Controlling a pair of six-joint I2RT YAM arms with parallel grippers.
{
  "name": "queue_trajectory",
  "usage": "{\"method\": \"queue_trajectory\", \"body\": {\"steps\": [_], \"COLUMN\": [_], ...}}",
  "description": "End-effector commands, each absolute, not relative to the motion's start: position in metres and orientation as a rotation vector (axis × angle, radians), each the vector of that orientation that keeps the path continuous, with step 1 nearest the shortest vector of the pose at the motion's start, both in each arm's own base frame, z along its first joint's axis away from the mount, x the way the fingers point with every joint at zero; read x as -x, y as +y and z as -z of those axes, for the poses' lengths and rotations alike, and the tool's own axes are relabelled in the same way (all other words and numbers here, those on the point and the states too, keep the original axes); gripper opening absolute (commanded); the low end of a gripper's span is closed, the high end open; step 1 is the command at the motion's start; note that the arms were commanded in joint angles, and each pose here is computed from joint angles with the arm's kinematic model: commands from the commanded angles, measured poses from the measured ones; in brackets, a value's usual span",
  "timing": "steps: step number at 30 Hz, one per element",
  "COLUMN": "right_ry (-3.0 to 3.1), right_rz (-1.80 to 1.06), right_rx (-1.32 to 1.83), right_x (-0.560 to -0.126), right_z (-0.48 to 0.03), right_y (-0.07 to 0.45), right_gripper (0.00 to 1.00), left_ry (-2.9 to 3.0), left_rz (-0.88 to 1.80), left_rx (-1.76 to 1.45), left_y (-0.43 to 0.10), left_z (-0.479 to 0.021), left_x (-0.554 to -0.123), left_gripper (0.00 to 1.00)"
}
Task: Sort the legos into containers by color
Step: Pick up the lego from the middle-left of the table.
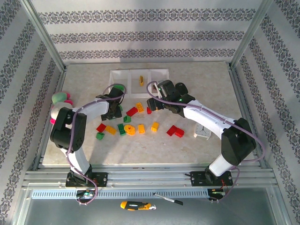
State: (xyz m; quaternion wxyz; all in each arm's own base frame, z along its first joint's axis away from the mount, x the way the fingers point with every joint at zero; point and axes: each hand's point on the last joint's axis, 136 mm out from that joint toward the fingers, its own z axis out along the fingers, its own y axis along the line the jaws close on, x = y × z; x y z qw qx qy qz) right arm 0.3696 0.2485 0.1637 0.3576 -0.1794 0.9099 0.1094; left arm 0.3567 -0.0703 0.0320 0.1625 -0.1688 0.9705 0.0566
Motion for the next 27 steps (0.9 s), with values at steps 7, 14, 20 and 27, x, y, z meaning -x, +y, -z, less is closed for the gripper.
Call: {"method": "queue_trajectory", "body": {"steps": [7, 14, 20, 27], "right_ry": [2.336, 2.291, 2.196, 2.161], "right_rz": [-0.24, -0.302, -0.376, -0.391], "right_rx": [0.48, 0.5, 0.565, 0.577], "right_x": [-0.371, -0.367, -0.364, -0.364], "right_z": [-0.172, -0.192, -0.214, -0.227], "right_y": [0.246, 0.258, 0.28, 0.286], "right_gripper": [0.88, 0.88, 0.87, 0.87], "left_ry": [2.795, 2.698, 2.575, 2.502], "left_rz": [-0.185, -0.134, -0.059, -0.064], "left_rx": [0.487, 0.389, 0.302, 0.239], "left_y": [-0.063, -0.067, -0.083, -0.098], "left_z": [-0.035, -0.087, -0.131, -0.156], "left_x": [-0.349, -0.367, -0.418, -0.489], "left_gripper": [0.4, 0.39, 0.39, 0.38]}}
